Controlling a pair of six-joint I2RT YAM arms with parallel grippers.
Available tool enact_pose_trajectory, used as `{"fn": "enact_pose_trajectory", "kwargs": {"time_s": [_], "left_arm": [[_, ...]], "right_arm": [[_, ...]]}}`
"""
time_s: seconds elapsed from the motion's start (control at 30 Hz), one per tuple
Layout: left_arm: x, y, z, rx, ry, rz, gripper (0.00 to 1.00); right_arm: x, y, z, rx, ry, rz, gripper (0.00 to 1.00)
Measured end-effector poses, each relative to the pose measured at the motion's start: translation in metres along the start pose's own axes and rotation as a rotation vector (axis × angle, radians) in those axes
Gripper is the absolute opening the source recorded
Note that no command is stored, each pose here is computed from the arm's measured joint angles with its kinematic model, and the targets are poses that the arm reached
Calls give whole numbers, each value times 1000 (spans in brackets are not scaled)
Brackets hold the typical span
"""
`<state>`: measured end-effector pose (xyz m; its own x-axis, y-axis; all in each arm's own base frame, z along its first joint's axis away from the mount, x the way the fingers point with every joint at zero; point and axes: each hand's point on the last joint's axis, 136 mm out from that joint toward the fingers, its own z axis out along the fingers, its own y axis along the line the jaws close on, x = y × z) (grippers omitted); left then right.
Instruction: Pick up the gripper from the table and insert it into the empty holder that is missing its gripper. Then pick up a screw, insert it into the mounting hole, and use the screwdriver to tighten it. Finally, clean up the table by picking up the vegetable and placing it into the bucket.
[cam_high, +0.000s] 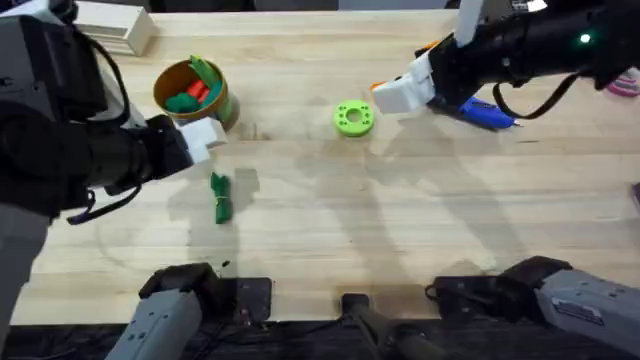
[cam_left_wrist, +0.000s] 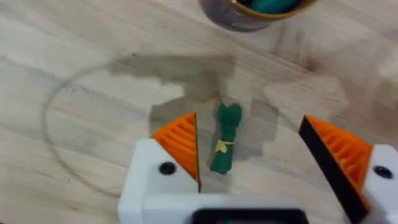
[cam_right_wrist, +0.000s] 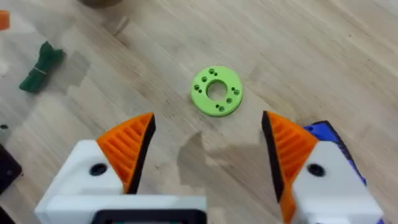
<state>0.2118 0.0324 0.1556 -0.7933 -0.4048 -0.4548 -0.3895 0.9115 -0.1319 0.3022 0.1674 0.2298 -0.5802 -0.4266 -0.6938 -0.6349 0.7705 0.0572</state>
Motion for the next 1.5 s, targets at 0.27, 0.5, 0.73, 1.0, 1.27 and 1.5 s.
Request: {"fn": "enact_pose_trajectory", "kwargs": {"time_s": [0.27, 0.5, 0.73, 1.0, 1.27, 1.5], "left_arm": [[8, 9, 21, -36, 117, -79, 987], [24, 9, 33, -56, 235, -73, 987], [30, 11, 46, -77, 296, -74, 987], [46, 1, 62, -92, 375, 79, 987], [65, -8, 82, -105, 416, 145, 987], [81, -1, 98, -149, 507, 120, 987]], "right_arm": [[1, -7, -1, 14, 0, 14, 989], [1, -7, -1, 14, -1, 14, 989], [1, -7, -1, 15, -1, 11, 989], [2, -18, -3, 37, -2, 22, 989], [3, -20, -4, 42, -2, 24, 989], [3, -20, -4, 42, -2, 24, 989]]}}
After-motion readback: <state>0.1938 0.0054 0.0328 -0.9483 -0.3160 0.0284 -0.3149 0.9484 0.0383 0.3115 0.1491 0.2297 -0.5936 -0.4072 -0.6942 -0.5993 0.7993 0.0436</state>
